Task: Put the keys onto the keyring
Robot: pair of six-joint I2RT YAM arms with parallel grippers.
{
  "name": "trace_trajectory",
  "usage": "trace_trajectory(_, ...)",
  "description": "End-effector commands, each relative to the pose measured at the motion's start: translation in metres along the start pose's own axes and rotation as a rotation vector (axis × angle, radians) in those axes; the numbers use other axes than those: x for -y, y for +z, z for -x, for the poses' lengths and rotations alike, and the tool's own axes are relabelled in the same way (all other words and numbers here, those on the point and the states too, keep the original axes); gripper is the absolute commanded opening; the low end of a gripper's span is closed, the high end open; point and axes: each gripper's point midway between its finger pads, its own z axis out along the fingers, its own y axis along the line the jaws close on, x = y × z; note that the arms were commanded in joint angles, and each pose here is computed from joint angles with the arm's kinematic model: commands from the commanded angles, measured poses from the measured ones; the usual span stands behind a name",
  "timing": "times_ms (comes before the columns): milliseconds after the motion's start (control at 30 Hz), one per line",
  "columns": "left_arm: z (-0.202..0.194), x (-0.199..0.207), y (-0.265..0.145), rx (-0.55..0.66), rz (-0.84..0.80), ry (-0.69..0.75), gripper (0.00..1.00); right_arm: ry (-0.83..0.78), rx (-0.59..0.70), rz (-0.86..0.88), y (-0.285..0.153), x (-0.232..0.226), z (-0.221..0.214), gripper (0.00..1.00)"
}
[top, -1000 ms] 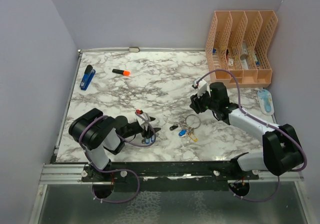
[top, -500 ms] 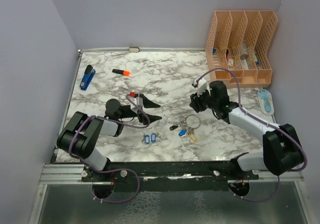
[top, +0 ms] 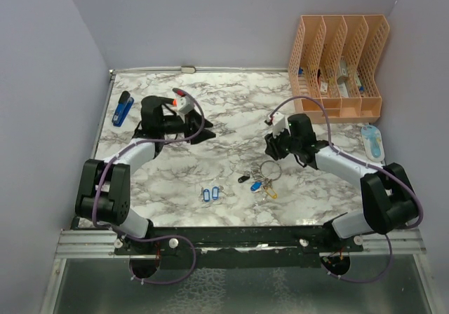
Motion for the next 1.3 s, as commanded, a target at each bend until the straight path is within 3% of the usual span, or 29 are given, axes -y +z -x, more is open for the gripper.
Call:
trace_trajectory(0,-0.063,-0.016,-0.009,-0.343,0.183,-0.033,0.5,-0.029,0.022,0.073,0.0,-0.017,0.013,0.35)
trace_trajectory(167,-0.08,0.003,-0.015,-0.393,0.154,-0.004,0.51,-0.088,0.04,0.12,0.002,-0.037,0.014,0.35)
trace_trajectory(400,-0.118,0.032,-0.002,-0.577,0.001,0.245,0.52,-0.126,-0.037,0.12,0.014,-0.042,-0.003,0.29)
trace_trajectory(600,-0.122,0.046,-0.001,-0.56,-0.106,0.316,0.53,-0.144,-0.054,0.115,0.02,-0.044,-0.009,0.28)
trace_trajectory(933,-0.132,0.064,0.008,-0.475,-0.185,0.292,0.54,-0.156,-0.112,0.128,0.033,-0.048,-0.021,0.26)
trace_trajectory(1267,-0.135,0.069,0.022,-0.477,-0.216,0.295,0.54,-0.163,-0.14,0.133,0.039,-0.05,-0.03,0.21)
